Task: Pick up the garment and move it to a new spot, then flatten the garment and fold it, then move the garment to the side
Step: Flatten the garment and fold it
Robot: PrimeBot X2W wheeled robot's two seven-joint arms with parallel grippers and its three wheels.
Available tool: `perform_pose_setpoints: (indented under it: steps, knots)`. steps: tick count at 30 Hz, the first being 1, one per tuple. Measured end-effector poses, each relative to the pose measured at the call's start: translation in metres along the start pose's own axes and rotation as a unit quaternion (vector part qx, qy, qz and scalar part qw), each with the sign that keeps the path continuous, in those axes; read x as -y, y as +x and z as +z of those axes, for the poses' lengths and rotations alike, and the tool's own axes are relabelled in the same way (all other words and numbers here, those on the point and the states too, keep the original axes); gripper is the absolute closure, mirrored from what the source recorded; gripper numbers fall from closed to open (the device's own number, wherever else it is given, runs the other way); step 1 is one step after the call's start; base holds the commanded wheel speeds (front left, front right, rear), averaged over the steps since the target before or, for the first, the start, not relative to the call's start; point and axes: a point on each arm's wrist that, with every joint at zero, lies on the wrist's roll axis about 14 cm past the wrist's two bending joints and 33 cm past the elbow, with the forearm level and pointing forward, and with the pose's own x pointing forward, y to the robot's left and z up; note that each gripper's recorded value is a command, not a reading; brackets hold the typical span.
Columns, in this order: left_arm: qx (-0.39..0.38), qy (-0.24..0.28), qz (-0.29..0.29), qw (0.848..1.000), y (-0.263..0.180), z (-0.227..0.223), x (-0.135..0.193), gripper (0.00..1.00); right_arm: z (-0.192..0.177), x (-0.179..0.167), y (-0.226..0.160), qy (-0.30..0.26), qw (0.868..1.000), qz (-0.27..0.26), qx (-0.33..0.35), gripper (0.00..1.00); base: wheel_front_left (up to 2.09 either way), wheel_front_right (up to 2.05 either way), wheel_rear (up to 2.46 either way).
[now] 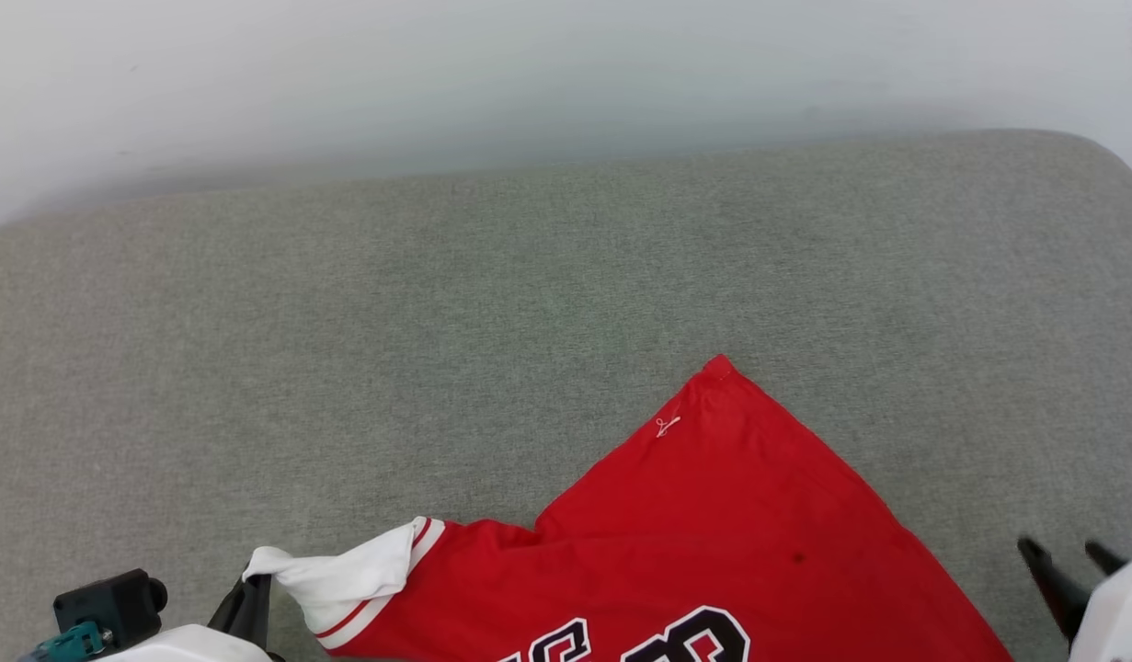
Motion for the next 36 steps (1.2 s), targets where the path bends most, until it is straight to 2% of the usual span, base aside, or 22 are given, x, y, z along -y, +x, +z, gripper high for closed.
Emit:
perform_pose_setpoints:
  steps: [5, 9, 15, 20, 26, 32, 34, 35, 36]
  knots:
    - [0.003, 0.0, 0.001, 1.0, 0.001, 0.003, 0.0, 1.0, 0.057, -0.024, 0.02, -0.001, 0.994, 0.028, 0.107, 0.0, 0.0, 0.0, 0.0]
    - [0.007, 0.004, -0.006, 1.0, 0.006, 0.006, 0.003, 1.0, 0.085, -0.06, 0.043, -0.008, 0.99, 0.073, 0.123, 0.0, 0.0, 0.0, 0.0]
    - [0.003, 0.012, -0.01, 1.0, 0.021, 0.009, 0.004, 1.0, 0.089, -0.127, 0.084, -0.067, 0.987, 0.144, 0.017, 0.0, 0.0, 0.0, 0.0]
    - [0.009, 0.005, -0.009, 1.0, 0.032, 0.012, 0.003, 1.0, 0.07, -0.169, 0.109, -0.128, 0.971, 0.18, -0.093, 0.0, 0.0, 0.0, 0.0]
    - [0.011, -0.005, 0.0, 1.0, 0.043, 0.008, -0.003, 1.0, 0.042, -0.191, 0.133, -0.171, 0.947, 0.191, -0.192, 0.0, 0.0, 0.0, 0.0]
    - [0.003, -0.015, 0.01, 1.0, 0.048, -0.001, -0.01, 1.0, 0.03, -0.195, 0.153, -0.174, 0.935, 0.189, -0.245, 0.0, 0.0, 0.0, 0.0]
    - [0.001, -0.017, 0.013, 1.0, 0.049, -0.003, -0.012, 1.0, 0.027, -0.198, 0.154, -0.173, 0.932, 0.192, -0.256, 0.67, 0.0, 0.0, 0.0]
    - [0.002, -0.017, 0.015, 1.0, 0.049, -0.003, -0.013, 1.0, 0.027, -0.198, 0.154, -0.172, 0.931, 0.194, -0.259, 0.94, 0.0, 0.0, 0.0]
    - [0.001, -0.017, 0.015, 1.0, 0.049, -0.004, -0.013, 1.0, 0.026, -0.198, 0.154, -0.173, 0.93, 0.194, -0.261, 1.0, 0.0, 0.0, 0.0]
